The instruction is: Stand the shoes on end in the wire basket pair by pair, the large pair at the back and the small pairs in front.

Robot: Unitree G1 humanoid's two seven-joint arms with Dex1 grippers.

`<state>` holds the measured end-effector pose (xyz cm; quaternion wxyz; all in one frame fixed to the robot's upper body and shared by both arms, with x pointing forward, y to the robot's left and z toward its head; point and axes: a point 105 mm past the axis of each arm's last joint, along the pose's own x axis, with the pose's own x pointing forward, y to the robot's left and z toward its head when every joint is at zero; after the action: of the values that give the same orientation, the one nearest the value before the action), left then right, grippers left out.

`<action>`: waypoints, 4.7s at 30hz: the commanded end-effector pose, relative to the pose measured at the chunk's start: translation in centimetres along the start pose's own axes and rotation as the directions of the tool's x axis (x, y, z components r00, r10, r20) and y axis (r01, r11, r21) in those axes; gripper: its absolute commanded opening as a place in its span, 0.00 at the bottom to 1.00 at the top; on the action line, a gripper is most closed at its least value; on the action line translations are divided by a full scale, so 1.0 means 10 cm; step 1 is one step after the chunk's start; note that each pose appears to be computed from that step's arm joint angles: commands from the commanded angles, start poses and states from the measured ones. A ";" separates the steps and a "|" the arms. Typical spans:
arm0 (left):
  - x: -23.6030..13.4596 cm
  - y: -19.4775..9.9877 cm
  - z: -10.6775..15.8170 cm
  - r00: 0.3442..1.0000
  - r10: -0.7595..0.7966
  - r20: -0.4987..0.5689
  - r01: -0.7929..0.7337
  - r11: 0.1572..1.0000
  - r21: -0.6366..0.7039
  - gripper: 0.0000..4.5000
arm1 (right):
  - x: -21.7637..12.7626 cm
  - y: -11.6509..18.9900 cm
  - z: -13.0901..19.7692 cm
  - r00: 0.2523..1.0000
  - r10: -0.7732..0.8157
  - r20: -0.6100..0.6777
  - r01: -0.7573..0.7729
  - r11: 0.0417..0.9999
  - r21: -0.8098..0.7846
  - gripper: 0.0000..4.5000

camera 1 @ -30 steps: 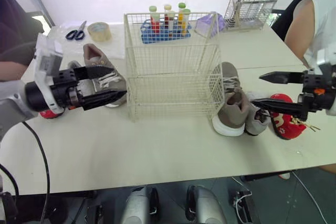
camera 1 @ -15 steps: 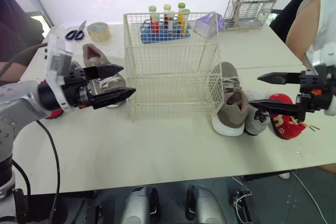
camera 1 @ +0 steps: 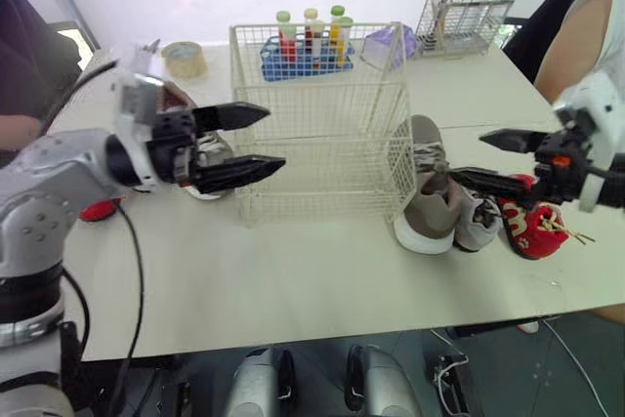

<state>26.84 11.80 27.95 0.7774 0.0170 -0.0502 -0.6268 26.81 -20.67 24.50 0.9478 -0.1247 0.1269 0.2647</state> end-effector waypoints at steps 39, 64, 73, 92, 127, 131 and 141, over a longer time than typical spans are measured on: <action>0.15 0.10 0.07 0.996 -0.091 -0.005 0.091 0.991 0.097 0.99 | 0.30 0.41 -0.69 0.910 -0.413 -0.037 0.397 0.843 0.362 1.00; 0.12 0.09 0.07 0.998 -0.055 -0.003 0.055 0.991 0.124 1.00 | 0.59 0.31 -0.79 0.888 -0.457 -0.049 0.447 0.832 0.329 0.35; 0.14 0.10 0.07 0.998 -0.059 0.001 0.059 0.990 0.130 1.00 | 0.49 0.21 -0.74 0.861 -0.506 -0.047 0.498 0.821 0.281 0.05; 0.23 0.22 0.11 0.995 -0.093 0.042 0.086 0.986 0.142 1.00 | -0.13 -0.53 0.69 0.730 -0.612 0.303 0.566 0.791 0.235 0.05; -0.62 0.64 1.00 0.980 0.157 0.122 -0.137 0.978 -0.157 1.00 | 0.02 0.39 1.61 0.748 0.597 0.292 0.010 0.429 -0.903 0.05; -0.72 0.67 0.96 0.975 0.207 0.084 -0.191 0.967 -0.169 1.00 | -0.05 0.35 1.72 0.736 0.588 0.337 0.065 0.434 -0.899 0.05; -0.71 0.69 0.91 0.972 0.215 0.099 -0.193 0.961 -0.197 1.00 | -0.02 0.42 1.69 0.735 0.603 0.312 0.050 0.410 -0.911 0.05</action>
<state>31.84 20.99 35.86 0.8402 -0.1076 -0.0152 -0.5313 28.96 -12.70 38.16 0.6872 -0.4651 -0.2735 0.4865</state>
